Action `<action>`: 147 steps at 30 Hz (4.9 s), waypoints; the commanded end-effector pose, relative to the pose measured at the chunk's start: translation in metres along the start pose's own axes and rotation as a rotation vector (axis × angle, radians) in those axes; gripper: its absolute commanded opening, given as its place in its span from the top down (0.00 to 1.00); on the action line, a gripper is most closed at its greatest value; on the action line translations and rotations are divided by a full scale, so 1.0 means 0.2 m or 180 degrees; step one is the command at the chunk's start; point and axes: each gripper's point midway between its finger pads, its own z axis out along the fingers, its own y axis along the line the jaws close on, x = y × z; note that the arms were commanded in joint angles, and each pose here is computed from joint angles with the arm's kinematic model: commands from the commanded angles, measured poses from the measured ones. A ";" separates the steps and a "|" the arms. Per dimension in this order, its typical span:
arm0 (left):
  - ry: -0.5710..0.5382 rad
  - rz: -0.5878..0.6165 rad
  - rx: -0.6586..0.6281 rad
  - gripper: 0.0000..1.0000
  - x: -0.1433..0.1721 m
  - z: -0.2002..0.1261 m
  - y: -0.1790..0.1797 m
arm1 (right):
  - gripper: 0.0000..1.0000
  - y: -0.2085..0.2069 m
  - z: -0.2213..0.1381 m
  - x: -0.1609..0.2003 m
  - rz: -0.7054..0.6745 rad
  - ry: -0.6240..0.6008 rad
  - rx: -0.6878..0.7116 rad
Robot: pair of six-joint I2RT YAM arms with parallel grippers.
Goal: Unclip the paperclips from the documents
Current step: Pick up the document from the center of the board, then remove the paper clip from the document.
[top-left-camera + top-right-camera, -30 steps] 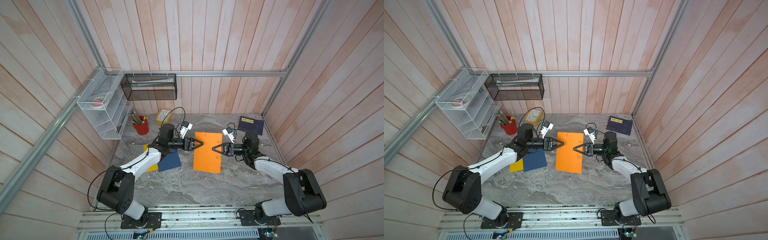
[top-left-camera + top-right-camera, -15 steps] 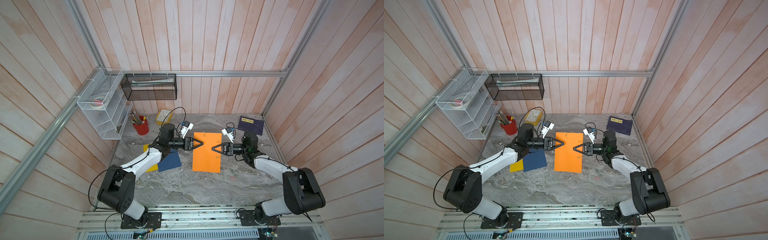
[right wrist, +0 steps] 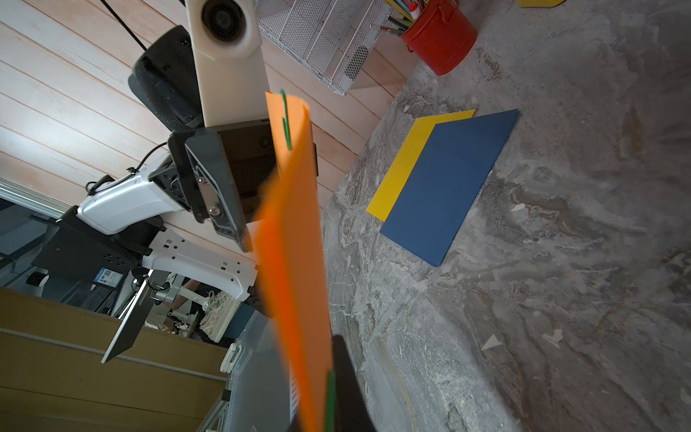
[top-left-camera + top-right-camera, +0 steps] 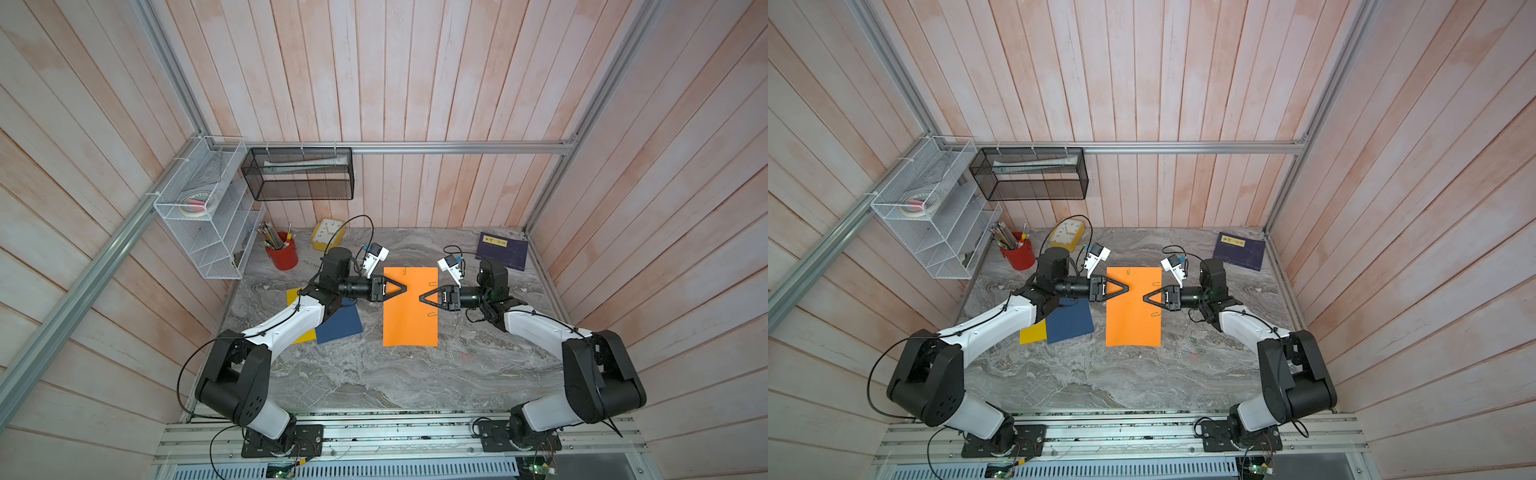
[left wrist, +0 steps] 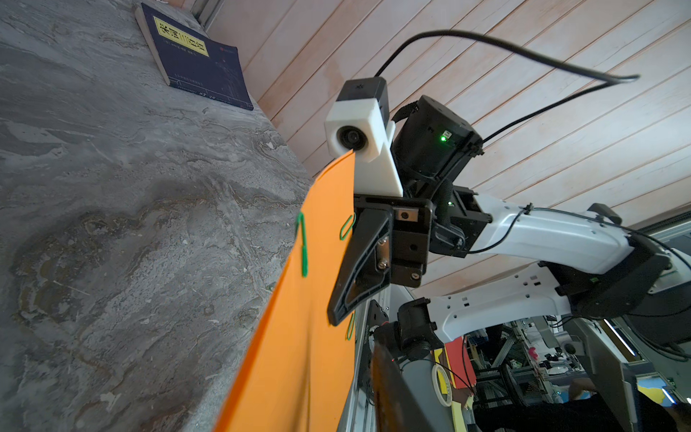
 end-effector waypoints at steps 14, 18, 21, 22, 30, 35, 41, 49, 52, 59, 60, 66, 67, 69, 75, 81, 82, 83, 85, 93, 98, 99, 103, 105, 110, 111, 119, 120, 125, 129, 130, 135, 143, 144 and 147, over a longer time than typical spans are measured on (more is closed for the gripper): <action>0.0034 0.0107 -0.0185 0.90 -0.03 0.02 0.04 | 1.00 0.00 0.04 -0.01 -0.0072 0.0072 -0.0020; 0.0037 0.0124 -0.0215 0.97 -0.03 0.01 0.05 | 1.00 -0.01 0.04 0.00 -0.0053 0.0078 0.0011; 0.0015 0.0150 -0.0293 1.00 -0.04 0.01 0.07 | 0.86 -0.02 0.04 0.00 -0.0039 0.0083 0.0053; 0.0003 0.0152 -0.0329 1.00 -0.05 0.00 0.08 | 0.81 -0.02 0.04 0.01 -0.0030 0.0081 0.0063; 0.0003 0.0221 -0.0402 1.00 -0.07 -0.03 0.09 | 0.55 -0.08 0.01 0.05 0.0039 0.0080 0.0266; 0.0102 0.0303 -0.0456 1.00 -0.05 -0.06 0.09 | 0.46 -0.16 -0.04 0.09 0.0074 0.0107 0.0581; 0.0217 0.0436 -0.0496 1.00 -0.02 -0.08 0.07 | 0.39 -0.18 -0.09 0.10 -0.0006 0.0206 0.0870; 0.0428 0.0484 -0.0514 1.00 0.04 -0.09 0.07 | 0.36 -0.15 -0.13 0.04 -0.0282 0.0314 0.1094; 0.0528 0.0499 -0.0470 1.00 0.08 -0.10 0.06 | 0.36 -0.12 -0.14 -0.01 -0.0450 0.0340 0.1182; 0.0761 0.0569 -0.0367 1.00 0.16 -0.08 0.02 | 0.36 -0.02 -0.13 -0.16 -0.0899 0.0294 0.1164; 0.0797 0.0584 -0.0350 1.00 0.17 -0.07 0.01 | 0.36 -0.01 -0.12 -0.17 -0.0948 0.0292 0.1143; 0.1016 0.0618 -0.0267 1.00 0.24 -0.03 -0.03 | 0.40 0.08 -0.03 -0.24 -0.1300 0.0410 0.0863; 0.1044 0.0619 -0.0252 1.00 0.25 -0.03 -0.04 | 0.41 0.09 -0.01 -0.24 -0.1353 0.0456 0.0814; 0.1088 0.0618 -0.0237 1.00 0.27 -0.01 -0.04 | 0.43 0.12 0.03 -0.23 -0.1417 0.0546 0.0697; 0.1147 0.0634 -0.0193 1.00 0.29 0.00 -0.06 | 0.48 0.17 0.12 -0.17 -0.1460 0.0748 0.0322; 0.1174 0.0649 -0.0148 1.00 0.30 0.00 -0.07 | 0.56 0.18 0.15 -0.10 -0.1394 0.0828 0.0098; 0.1177 0.0644 -0.0139 1.00 0.31 0.00 -0.07 | 0.57 0.19 0.15 -0.09 -0.1390 0.0828 0.0051; 0.1181 0.0638 -0.0135 1.00 0.31 0.00 -0.07 | 0.58 0.20 0.15 -0.08 -0.1377 0.0829 -0.0013; 0.1183 0.0641 -0.0125 1.00 0.31 0.00 -0.07 | 0.62 0.21 0.16 -0.06 -0.1366 0.0839 -0.0063; 0.1184 0.0647 -0.0087 1.00 0.31 0.00 -0.08 | 0.69 0.21 0.17 -0.02 -0.1315 0.0872 -0.0131; 0.1185 0.0648 -0.0089 1.00 0.32 0.00 -0.08 | 0.77 0.21 0.17 -0.01 -0.1301 0.0892 -0.0169; 0.1183 0.0656 -0.0087 1.00 0.32 0.00 -0.08 | 0.78 0.21 0.17 0.00 -0.1287 0.0894 -0.0169; 0.1184 0.0665 -0.0090 1.00 0.31 0.00 -0.08 | 0.83 0.21 0.17 0.01 -0.1266 0.0910 -0.0183; 0.1186 0.0666 -0.0089 1.00 0.32 0.00 -0.08 | 0.86 0.21 0.17 0.01 -0.1265 0.0909 -0.0181; 0.1192 0.0663 -0.0088 1.00 0.32 0.00 -0.08 | 0.95 0.21 0.17 0.02 -0.1250 0.0914 -0.0190; 0.1189 0.0668 -0.0089 1.00 0.32 -0.01 -0.08 | 0.96 0.21 0.17 0.01 -0.1251 0.0909 -0.0186; 0.1202 0.0663 -0.0100 1.00 0.33 -0.01 -0.08 | 1.00 0.22 0.16 0.01 -0.1224 0.0882 -0.0224; 0.1206 0.0657 -0.0101 1.00 0.33 -0.01 -0.07 | 1.00 0.22 0.15 0.00 -0.1223 0.0869 -0.0233; 0.1212 0.0653 -0.0094 1.00 0.34 -0.01 -0.07 | 1.00 0.23 0.14 -0.01 -0.1218 0.0823 -0.0254; 0.1219 0.0639 -0.0075 1.00 0.34 0.00 -0.07 | 1.00 0.23 0.12 -0.02 -0.1228 0.0788 -0.0267; 0.1223 0.0632 -0.0071 1.00 0.34 0.00 -0.07 | 1.00 0.24 0.12 -0.02 -0.1226 0.0781 -0.0273; 0.1230 0.0628 -0.0073 1.00 0.34 0.00 -0.07 | 1.00 0.24 0.11 -0.03 -0.1233 0.0756 -0.0266; 0.1239 0.0620 -0.0069 1.00 0.35 -0.01 -0.07 | 0.99 0.24 0.10 -0.04 -0.1216 0.0734 -0.0267; 0.1243 0.0618 -0.0068 1.00 0.36 -0.01 -0.07 | 0.99 0.24 0.10 -0.04 -0.1219 0.0732 -0.0268; 0.1244 0.0617 -0.0063 1.00 0.36 -0.01 -0.07 | 0.98 0.24 0.10 -0.05 -0.1218 0.0727 -0.0268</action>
